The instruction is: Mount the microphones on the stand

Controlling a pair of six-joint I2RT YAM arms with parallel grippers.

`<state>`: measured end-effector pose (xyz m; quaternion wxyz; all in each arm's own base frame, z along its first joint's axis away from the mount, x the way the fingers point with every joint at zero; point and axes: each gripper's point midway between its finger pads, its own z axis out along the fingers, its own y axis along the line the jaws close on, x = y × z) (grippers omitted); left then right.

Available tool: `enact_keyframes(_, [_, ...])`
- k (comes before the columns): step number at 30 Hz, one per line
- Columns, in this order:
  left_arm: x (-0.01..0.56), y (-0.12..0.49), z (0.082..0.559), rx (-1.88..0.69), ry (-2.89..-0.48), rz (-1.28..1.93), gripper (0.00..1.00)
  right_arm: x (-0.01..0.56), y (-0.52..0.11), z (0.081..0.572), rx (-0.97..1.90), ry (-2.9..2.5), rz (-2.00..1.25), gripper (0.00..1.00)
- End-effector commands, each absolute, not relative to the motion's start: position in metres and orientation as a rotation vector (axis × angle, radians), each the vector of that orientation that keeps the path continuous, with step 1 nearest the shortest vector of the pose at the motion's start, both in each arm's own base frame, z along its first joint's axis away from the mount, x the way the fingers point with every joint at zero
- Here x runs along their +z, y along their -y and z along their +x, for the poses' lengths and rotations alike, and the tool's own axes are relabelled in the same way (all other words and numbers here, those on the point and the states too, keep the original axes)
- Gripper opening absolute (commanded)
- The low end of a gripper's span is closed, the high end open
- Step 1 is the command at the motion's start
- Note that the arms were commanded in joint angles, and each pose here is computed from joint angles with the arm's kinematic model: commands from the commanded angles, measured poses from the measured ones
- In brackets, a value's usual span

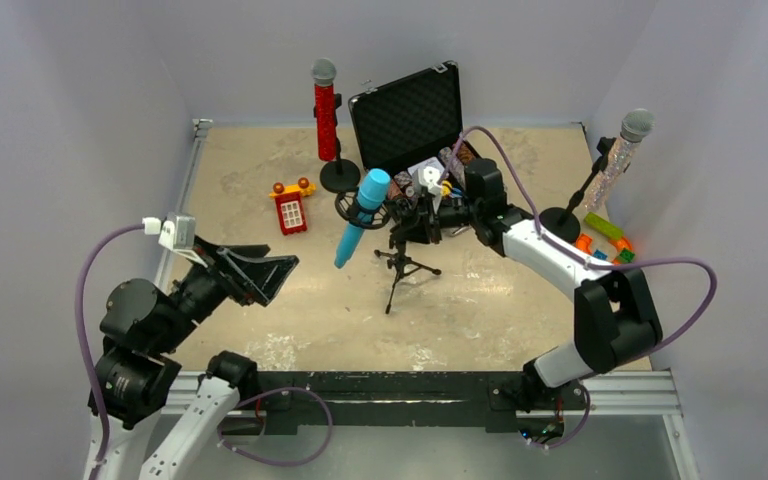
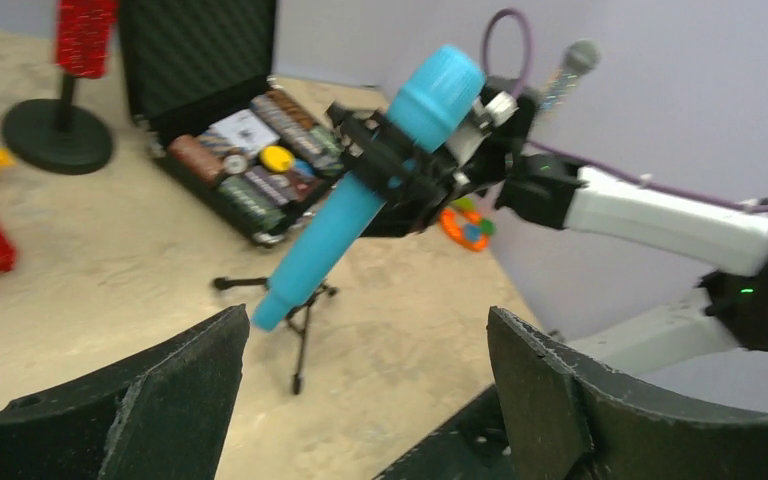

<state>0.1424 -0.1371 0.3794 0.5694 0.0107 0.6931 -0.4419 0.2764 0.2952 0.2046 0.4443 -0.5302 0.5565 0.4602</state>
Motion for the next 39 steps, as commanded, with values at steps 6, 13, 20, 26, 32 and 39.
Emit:
enact_keyframes(6, [0.307, 0.089, 0.147, -0.637, -1.783, 0.021, 0.93, 0.246, -0.334, 0.306, 1.204, -1.384, -1.257, 0.00])
enact_keyframes(13, [0.306, 0.069, 0.145, -0.537, -1.745, -0.028, 0.93, 0.283, -0.370, 0.343, 1.135, -1.366, -1.118, 0.00])
enact_keyframes(20, [0.298, 0.066, 0.143, -0.524, -1.749, -0.034, 0.93, 0.305, -0.397, 0.382, 1.106, -1.350, -1.049, 0.00])
enact_keyframes(26, [0.290, 0.068, 0.147, -0.526, -1.762, -0.038, 0.93, 0.301, -0.414, 0.401, 1.092, -1.300, -1.080, 0.00])
enact_keyframes(32, [0.283, 0.071, 0.151, -0.527, -1.773, -0.027, 0.93, 0.268, -0.417, 0.393, 1.086, -1.290, -1.154, 0.00])
enact_keyframes(39, [0.280, 0.074, 0.152, -0.540, -1.774, -0.005, 0.93, 0.241, -0.410, 0.365, 1.157, -1.297, -1.248, 0.16])
